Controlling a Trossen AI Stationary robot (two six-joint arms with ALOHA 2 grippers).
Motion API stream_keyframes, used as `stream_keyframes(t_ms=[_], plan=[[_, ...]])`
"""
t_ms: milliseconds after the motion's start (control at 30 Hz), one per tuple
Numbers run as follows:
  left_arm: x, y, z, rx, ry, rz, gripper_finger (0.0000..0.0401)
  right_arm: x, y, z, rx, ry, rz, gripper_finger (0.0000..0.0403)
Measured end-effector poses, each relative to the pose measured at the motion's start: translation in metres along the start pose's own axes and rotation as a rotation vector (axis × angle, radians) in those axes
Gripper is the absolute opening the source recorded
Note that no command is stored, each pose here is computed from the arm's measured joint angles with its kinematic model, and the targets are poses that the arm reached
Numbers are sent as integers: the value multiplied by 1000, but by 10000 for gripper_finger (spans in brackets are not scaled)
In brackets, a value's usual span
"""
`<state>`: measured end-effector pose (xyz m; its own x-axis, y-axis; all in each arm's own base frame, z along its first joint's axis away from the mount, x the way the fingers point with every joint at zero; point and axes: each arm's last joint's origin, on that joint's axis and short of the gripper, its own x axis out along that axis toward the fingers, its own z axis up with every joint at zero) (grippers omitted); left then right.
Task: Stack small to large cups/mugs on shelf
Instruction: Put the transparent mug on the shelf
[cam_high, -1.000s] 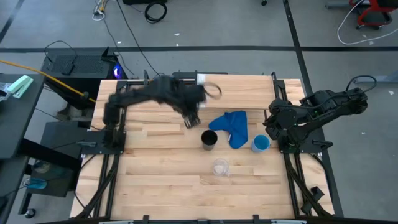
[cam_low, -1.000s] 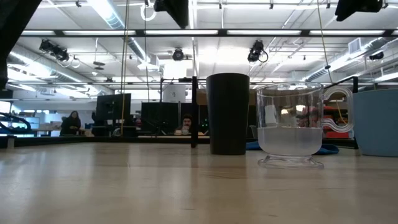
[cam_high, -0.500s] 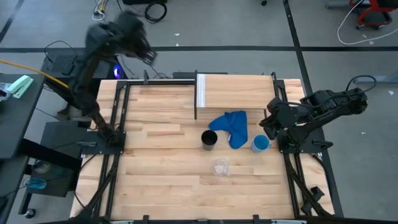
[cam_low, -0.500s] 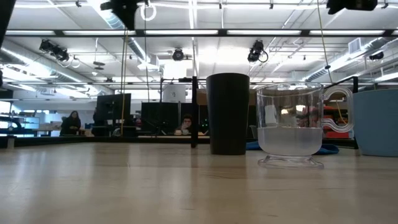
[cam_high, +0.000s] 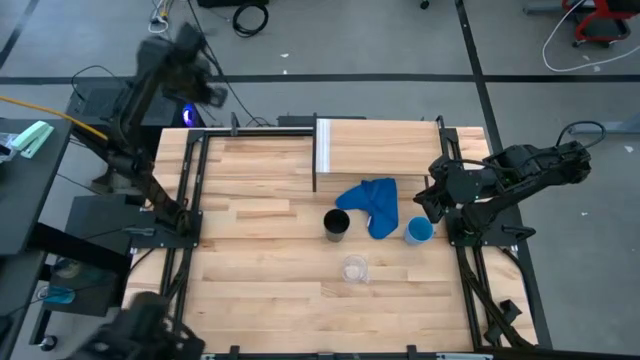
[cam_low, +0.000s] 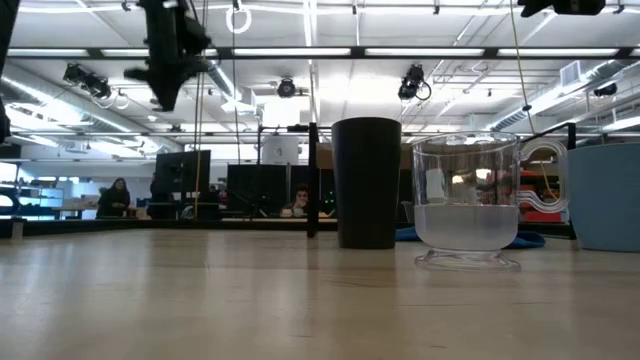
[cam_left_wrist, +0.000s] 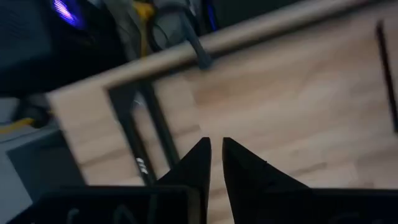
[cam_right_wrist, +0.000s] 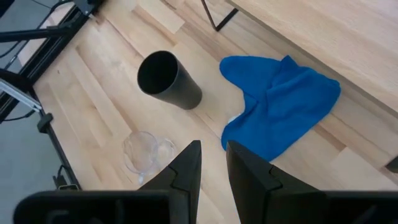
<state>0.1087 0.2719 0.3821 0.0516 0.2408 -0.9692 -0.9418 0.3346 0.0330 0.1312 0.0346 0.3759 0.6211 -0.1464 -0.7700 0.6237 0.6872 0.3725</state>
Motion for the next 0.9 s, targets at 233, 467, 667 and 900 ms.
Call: stream_keyframes(t_ms=[233,467,667,900], plan=[[69,-40,-55,93,54,-161,39,0,0,0,0,-16,-9,84],[90,-82,-151,120,52,-250,45,2,1,0,3,-12,-16,84],[99,-103,-219,70,35,-378,39,14,14,1,-17,17,1,84],[97,-123,-246,74,-43,-473,36,48,44,1,-77,107,21,84]])
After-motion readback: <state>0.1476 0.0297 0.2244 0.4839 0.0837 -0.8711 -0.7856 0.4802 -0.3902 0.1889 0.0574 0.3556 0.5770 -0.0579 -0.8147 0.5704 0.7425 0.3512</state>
